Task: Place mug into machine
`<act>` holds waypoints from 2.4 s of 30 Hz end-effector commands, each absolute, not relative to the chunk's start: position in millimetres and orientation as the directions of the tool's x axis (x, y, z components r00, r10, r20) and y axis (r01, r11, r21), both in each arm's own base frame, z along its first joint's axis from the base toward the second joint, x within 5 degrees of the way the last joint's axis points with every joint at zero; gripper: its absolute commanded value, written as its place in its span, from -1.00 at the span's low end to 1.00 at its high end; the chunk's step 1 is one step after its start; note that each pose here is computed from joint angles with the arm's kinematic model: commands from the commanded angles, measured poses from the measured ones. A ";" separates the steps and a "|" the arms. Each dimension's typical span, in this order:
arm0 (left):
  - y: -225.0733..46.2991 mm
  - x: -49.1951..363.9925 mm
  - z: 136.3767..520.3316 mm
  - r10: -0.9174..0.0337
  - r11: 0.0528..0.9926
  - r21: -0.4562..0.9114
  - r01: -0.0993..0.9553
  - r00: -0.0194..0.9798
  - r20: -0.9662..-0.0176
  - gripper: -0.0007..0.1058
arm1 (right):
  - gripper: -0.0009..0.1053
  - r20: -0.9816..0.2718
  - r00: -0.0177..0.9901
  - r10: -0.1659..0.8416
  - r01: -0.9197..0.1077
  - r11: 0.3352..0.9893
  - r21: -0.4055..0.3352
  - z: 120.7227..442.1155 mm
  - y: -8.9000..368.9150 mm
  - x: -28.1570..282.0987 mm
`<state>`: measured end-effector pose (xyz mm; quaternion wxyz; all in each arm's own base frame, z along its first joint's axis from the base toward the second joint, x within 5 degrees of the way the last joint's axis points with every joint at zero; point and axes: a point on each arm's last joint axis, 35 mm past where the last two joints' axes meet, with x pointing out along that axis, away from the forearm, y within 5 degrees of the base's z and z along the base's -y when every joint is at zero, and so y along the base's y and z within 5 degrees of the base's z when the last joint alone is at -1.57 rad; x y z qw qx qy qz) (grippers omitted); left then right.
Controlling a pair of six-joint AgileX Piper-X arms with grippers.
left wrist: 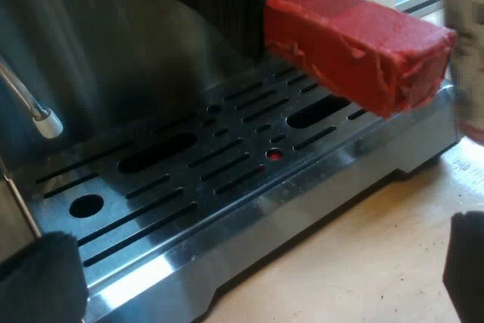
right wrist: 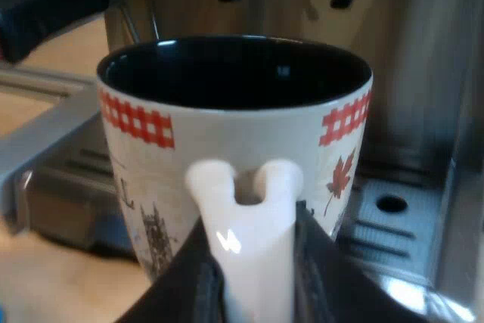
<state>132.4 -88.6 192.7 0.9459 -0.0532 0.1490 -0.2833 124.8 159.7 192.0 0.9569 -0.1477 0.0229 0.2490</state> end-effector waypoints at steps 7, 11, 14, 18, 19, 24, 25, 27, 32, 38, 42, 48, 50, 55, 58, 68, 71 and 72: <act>-90.3 132.2 196.9 -0.576 0.816 -0.205 0.540 0.785 -0.226 0.86 | -0.98 -0.038 0.876 0.481 -0.475 0.845 -0.245 193.7 203.4 152.7; -90.8 131.8 196.9 -0.591 0.806 -0.209 0.554 0.775 -0.225 0.86 | -0.98 -0.032 0.876 0.481 -0.474 0.846 -0.242 190.5 219.1 162.9; -91.4 131.4 196.9 -0.605 0.795 -0.213 0.568 0.764 -0.225 0.86 | -0.98 -0.030 0.877 0.480 -0.472 0.848 -0.242 191.2 224.0 166.8; -91.6 131.3 196.9 -0.612 0.790 -0.215 0.574 0.758 -0.225 0.86 | -0.98 -0.045 0.887 0.459 -0.455 0.855 -0.247 185.2 240.3 185.7; -91.6 131.3 196.9 -0.612 0.790 -0.215 0.574 0.758 -0.225 0.86 | -0.98 -0.044 0.890 0.454 -0.450 0.858 -0.249 184.8 242.7 189.1; -91.6 131.3 196.9 -0.612 0.790 -0.215 0.574 0.758 -0.225 0.86 | -0.98 -0.054 0.896 0.441 -0.439 0.862 -0.253 179.9 250.0 199.5; -91.6 131.3 196.9 -0.612 0.790 -0.215 0.574 0.758 -0.225 0.86 | -0.98 -0.056 0.898 0.437 -0.436 0.863 -0.254 178.6 250.6 201.7; -91.6 131.3 196.9 -0.612 0.790 -0.215 0.574 0.758 -0.225 0.86 | -0.98 -0.064 0.901 0.429 -0.431 0.865 -0.258 175.5 250.8 204.8; -91.6 131.3 196.9 -0.612 0.790 -0.215 0.574 0.758 -0.225 0.86 | -0.98 -0.077 0.912 0.403 -0.408 0.875 -0.261 169.6 248.9 215.8; -91.6 131.3 196.9 -0.612 0.790 -0.215 0.574 0.758 -0.225 0.86 | -0.98 -0.081 0.895 0.438 -0.443 0.859 -0.258 167.3 255.4 223.8; -91.6 131.3 196.9 -0.612 0.790 -0.215 0.574 0.758 -0.225 0.86 | -0.88 -0.117 0.888 0.445 -0.460 0.845 -0.272 164.5 262.8 229.2; -91.6 131.3 196.9 -0.612 0.790 -0.215 0.574 0.758 -0.225 0.86 | -0.09 -0.128 0.887 0.444 -0.462 0.850 -0.251 167.4 266.2 231.9; -91.6 131.3 196.9 -0.612 0.790 -0.215 0.574 0.758 -0.225 0.86 | -0.01 -0.143 0.884 0.445 -0.467 0.851 -0.242 165.6 267.1 230.4; -91.6 131.3 196.9 -0.612 0.790 -0.215 0.574 0.758 -0.225 0.86 | -0.02 -0.197 0.877 0.438 -0.477 0.842 -0.251 165.8 265.1 228.3; -91.6 131.3 196.9 -0.612 0.790 -0.215 0.574 0.758 -0.225 0.86 | -0.02 -0.252 0.868 0.427 -0.486 0.833 -0.263 169.0 261.6 225.5; -91.6 131.3 196.9 -0.612 0.790 -0.215 0.574 0.758 -0.225 0.86 | -0.02 -0.396 0.788 0.471 -0.573 0.797 -0.193 166.4 261.1 221.1; -91.6 131.3 196.9 -0.612 0.790 -0.215 0.574 0.758 -0.225 0.86 | -0.02 -0.379 0.785 0.490 -0.582 0.793 -0.179 173.1 265.1 226.3; -91.6 131.3 196.9 -0.612 0.790 -0.215 0.574 0.758 -0.225 0.86 | -0.02 -0.377 0.786 0.490 -0.581 0.794 -0.178 173.4 265.8 227.4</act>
